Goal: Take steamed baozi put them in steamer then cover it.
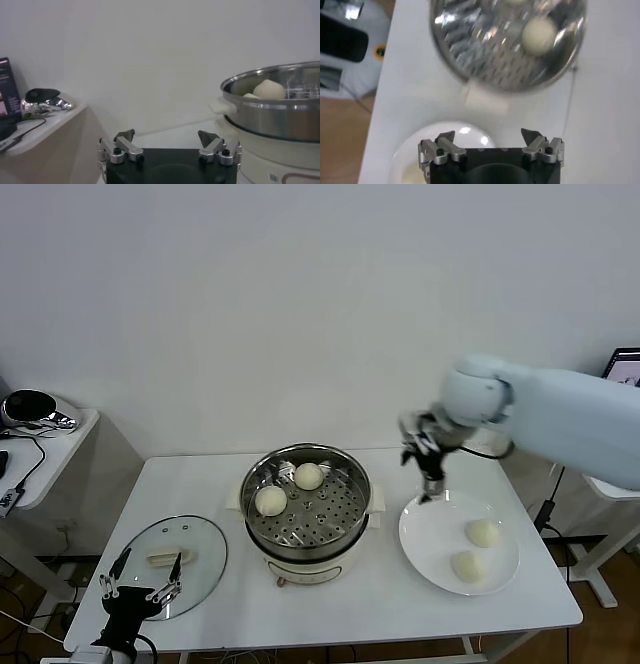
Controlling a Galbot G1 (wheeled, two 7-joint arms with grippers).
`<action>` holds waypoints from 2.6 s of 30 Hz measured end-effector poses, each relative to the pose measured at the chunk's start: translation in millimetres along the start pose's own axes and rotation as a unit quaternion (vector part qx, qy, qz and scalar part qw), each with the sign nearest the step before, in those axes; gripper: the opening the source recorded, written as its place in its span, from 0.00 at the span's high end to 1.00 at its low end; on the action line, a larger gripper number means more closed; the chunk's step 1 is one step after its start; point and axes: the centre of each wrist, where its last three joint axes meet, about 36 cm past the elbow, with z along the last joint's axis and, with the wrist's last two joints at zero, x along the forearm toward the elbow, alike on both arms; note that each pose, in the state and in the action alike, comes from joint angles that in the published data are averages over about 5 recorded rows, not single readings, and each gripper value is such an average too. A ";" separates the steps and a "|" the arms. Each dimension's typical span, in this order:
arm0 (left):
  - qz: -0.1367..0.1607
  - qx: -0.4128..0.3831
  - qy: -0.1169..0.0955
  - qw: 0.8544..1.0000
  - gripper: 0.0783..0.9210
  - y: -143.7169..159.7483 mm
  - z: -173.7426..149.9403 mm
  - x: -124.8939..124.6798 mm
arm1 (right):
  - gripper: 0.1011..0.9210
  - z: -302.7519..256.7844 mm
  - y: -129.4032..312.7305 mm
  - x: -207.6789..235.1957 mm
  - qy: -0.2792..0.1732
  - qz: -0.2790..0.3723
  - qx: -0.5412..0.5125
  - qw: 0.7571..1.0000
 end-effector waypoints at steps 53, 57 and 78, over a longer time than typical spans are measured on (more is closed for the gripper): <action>-0.014 -0.005 0.008 1.000 0.12 2.3 3.1 6.2 | 0.36 83.1 85.9 -169.4 0.039 -0.030 -0.018 0.999; -0.014 -0.007 0.007 1.000 0.12 3.2 2.5 6.1 | 0.37 85.1 82.0 -157.5 0.035 -0.025 -0.022 0.999; -0.010 -0.006 -0.001 1.000 0.12 3.8 -3.2 5.6 | 0.35 10.4 -37.7 18.6 -0.036 0.094 0.044 0.994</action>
